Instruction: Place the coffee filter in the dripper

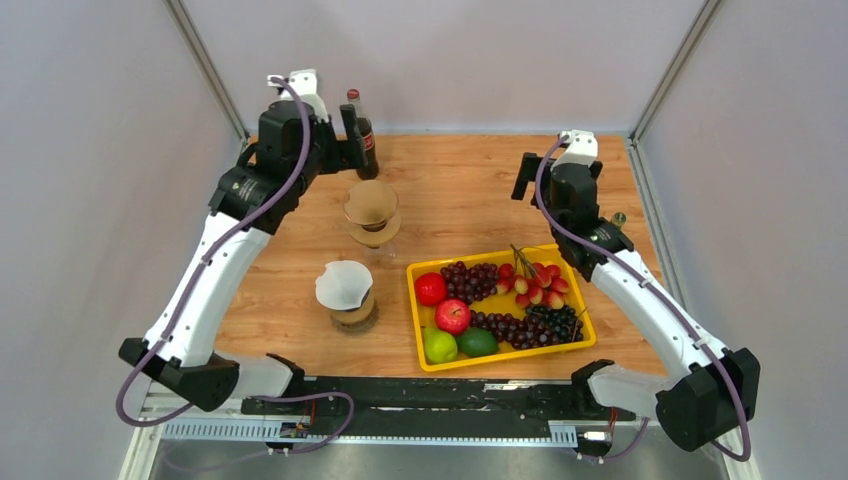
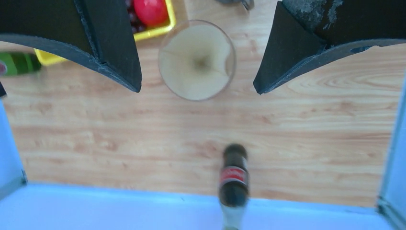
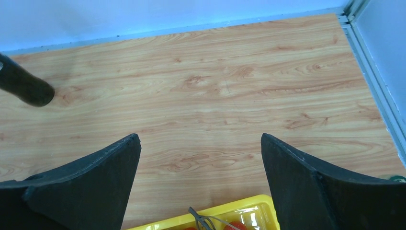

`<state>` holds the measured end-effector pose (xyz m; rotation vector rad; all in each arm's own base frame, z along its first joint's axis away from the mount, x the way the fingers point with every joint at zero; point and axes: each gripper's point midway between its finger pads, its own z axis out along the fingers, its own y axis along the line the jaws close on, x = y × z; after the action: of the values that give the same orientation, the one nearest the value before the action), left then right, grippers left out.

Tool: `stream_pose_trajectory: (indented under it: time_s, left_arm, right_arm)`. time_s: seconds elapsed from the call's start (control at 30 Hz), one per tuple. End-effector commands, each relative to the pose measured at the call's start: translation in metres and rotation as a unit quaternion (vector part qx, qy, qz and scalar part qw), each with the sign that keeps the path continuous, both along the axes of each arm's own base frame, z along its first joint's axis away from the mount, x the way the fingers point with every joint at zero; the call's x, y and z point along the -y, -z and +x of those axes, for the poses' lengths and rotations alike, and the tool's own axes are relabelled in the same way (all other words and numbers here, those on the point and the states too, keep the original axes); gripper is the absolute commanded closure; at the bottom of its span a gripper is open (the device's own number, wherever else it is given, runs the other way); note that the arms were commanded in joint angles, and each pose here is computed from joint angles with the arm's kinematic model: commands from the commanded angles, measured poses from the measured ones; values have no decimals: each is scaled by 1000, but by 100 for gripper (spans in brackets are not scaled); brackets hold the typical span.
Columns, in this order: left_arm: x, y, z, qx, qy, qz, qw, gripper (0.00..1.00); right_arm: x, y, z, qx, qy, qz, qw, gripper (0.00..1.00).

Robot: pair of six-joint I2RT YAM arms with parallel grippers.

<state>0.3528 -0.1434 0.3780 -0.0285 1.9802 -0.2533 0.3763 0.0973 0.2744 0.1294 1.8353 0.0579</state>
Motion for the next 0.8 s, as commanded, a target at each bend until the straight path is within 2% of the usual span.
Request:
stream_pose_trajectory:
  time_s: [0.0,0.1,0.17,0.37,0.77]
  left_arm:
    - [-63,-15,18,45,-129,13,991,0]
    - [-102,11,28,23,-186,-5,982,0]
    - [-144,23,28,28,-244,-26,969,0]
    - [-200,56,14,32,-325,-81,942,0]
    - [-212,66,-12,31,-344,-51,937,0]
  right_arm:
    - [24,-25,-1,41,66,30,997,0]
    - [43,-22,2,41,97,43,994,0]
    - [62,-19,4,40,120,55,990,0]
    - [104,-24,2,49,181,44,981,0]
    - [107,-28,2,53,185,35,981,0]
